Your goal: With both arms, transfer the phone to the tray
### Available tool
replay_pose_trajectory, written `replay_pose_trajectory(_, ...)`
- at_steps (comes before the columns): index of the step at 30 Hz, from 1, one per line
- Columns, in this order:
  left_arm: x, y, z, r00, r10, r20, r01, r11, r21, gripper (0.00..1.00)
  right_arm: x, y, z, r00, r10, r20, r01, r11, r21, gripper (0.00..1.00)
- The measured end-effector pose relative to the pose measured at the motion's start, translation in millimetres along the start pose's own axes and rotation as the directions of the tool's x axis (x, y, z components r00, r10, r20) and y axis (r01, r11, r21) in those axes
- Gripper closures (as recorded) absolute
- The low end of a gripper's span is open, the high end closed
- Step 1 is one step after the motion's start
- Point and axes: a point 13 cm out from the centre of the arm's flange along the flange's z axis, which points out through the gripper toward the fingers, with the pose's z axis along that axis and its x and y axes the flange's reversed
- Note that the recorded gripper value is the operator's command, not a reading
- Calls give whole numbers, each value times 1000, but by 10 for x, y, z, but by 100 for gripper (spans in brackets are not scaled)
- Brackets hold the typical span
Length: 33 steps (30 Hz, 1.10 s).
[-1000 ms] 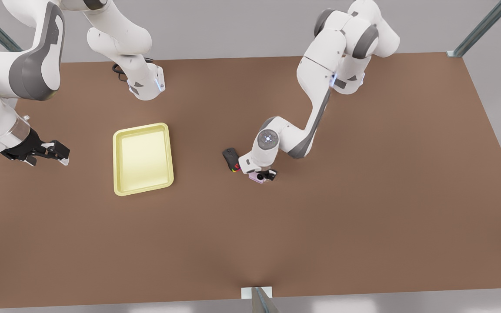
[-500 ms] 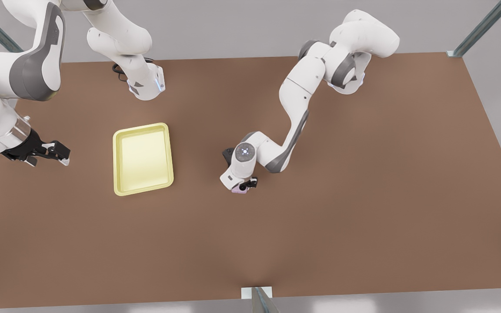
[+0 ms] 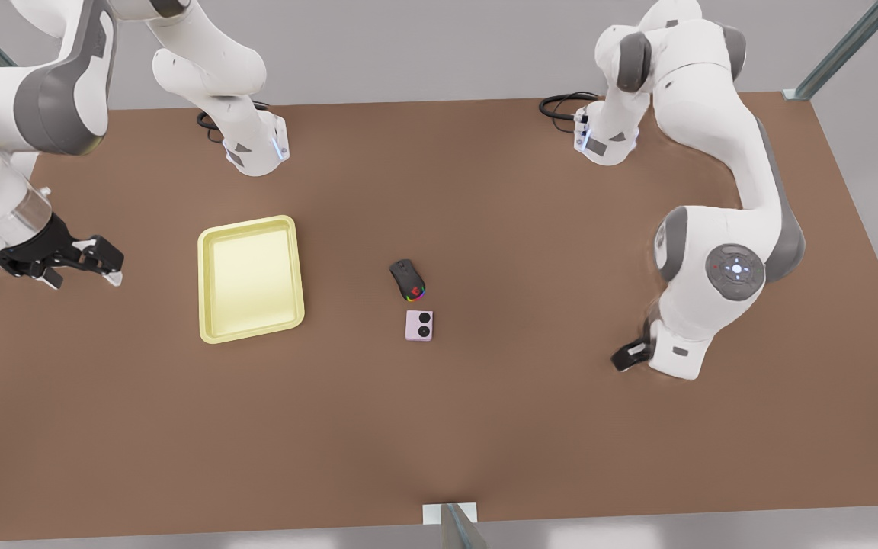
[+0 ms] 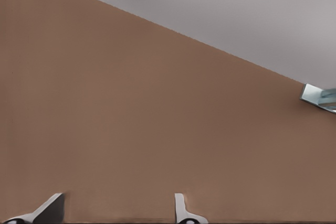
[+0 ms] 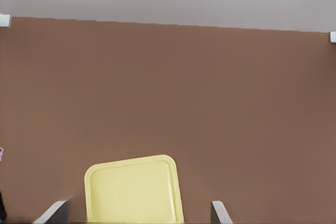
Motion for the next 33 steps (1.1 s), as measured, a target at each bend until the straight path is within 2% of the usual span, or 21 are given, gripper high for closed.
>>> replay_pose_trajectory(4,357,784,-782,993,101,-60,-100,995,17,0,-20,915,300,989,-135,-59,134,991,-21,0)
replay_pose_trajectory(8,426,971,-706,973,209,-101,-213,976,-35,0,431,3008,761,918,-371,-137,365,928,-69,0)
replay_pose_trajectory(10,435,991,-600,957,263,-125,-271,962,-46,0,529,3388,968,909,-383,-164,374,924,-84,0)
replay_pose_trajectory(15,336,1056,-616,928,360,-99,-365,930,-44,0,338,4095,1967,928,-319,-193,303,947,-107,0)
replay_pose_trajectory(20,340,965,-737,894,444,-62,-447,894,-41,0,88,4626,2522,975,-187,-120,181,982,-57,0)
replay_pose_trajectory(29,404,932,-748,856,510,-77,-515,856,-52,0,516,4796,3110,987,46,-154,-45,999,10,0)
replay_pose_trajectory(33,425,945,-732,846,526,-90,-531,846,-51,0,578,4944,3255,981,140,-132,-141,990,2,0)
